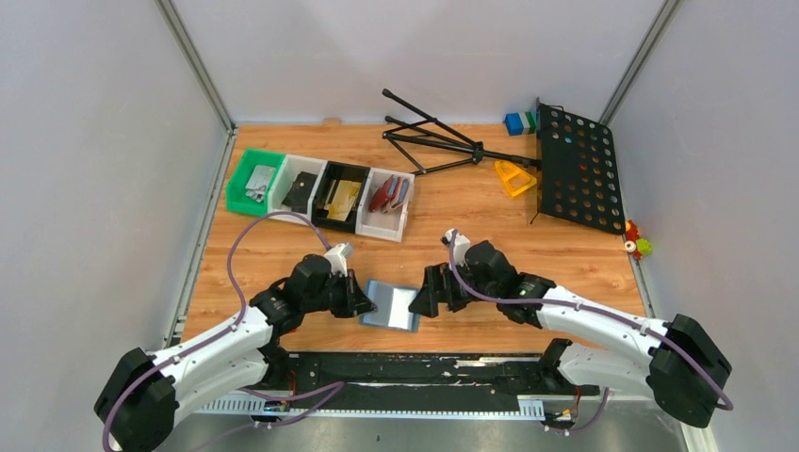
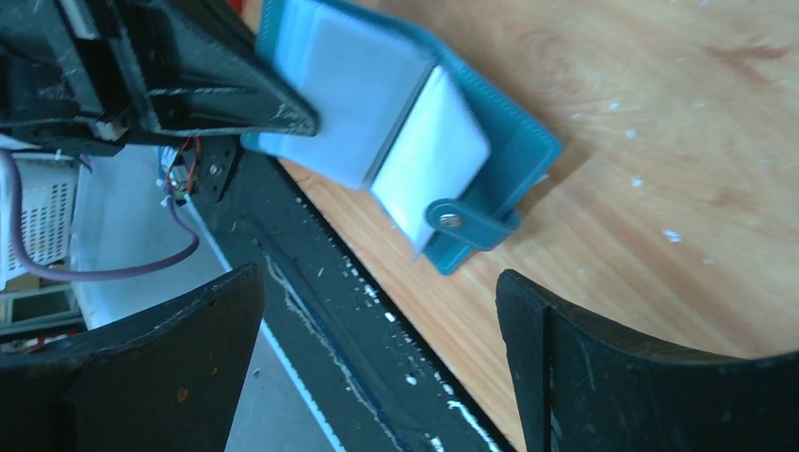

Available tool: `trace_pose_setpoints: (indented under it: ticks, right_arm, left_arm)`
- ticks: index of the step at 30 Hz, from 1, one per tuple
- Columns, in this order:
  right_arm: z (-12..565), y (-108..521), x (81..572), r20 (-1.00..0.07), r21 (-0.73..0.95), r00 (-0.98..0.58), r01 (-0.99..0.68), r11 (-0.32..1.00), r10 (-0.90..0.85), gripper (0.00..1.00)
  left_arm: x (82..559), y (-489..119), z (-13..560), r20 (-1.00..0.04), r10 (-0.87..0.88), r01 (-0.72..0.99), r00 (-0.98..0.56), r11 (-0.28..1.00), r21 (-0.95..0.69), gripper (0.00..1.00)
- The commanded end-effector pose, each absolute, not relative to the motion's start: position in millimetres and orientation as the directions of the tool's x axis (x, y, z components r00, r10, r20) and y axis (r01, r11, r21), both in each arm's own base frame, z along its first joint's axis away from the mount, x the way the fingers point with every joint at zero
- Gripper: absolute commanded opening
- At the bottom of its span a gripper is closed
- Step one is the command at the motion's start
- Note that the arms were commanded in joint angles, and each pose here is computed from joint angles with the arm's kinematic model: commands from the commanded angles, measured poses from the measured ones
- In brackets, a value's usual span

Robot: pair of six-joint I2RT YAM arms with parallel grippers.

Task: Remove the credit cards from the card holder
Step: Remove the credit card from the card holder.

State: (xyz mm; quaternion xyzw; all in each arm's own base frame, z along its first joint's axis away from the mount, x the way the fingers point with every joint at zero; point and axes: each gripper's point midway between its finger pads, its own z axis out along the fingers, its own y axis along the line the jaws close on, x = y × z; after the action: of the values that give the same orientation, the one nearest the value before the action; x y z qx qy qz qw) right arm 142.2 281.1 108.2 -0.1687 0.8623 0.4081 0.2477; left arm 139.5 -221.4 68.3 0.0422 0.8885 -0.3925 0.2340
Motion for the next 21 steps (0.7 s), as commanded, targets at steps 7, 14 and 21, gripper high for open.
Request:
trace_pose_setpoints:
  ticks: [7, 14, 21]
  right_arm:
    - [135, 329, 122, -0.551, 0.695, -0.833, -0.494, 0.522, -0.056, 0.90]
    - [129, 347, 114, -0.516, 0.729, -0.855, -0.475, 0.493, -0.060, 0.86]
    - [116, 356, 117, -0.465, 0.727, -0.882, -0.428, 0.537, -0.072, 0.64]
  left_arm:
    - [143, -235, 83, -0.479, -0.093, 0.318, -0.873, 0.637, -0.703, 0.03]
    - [139, -236, 81, -0.461, -0.062, 0.321, -0.885, 0.636, -0.702, 0.03]
    - [138, -238, 83, -0.456, -0.055, 0.324, -0.888, 0.628, -0.707, 0.03]
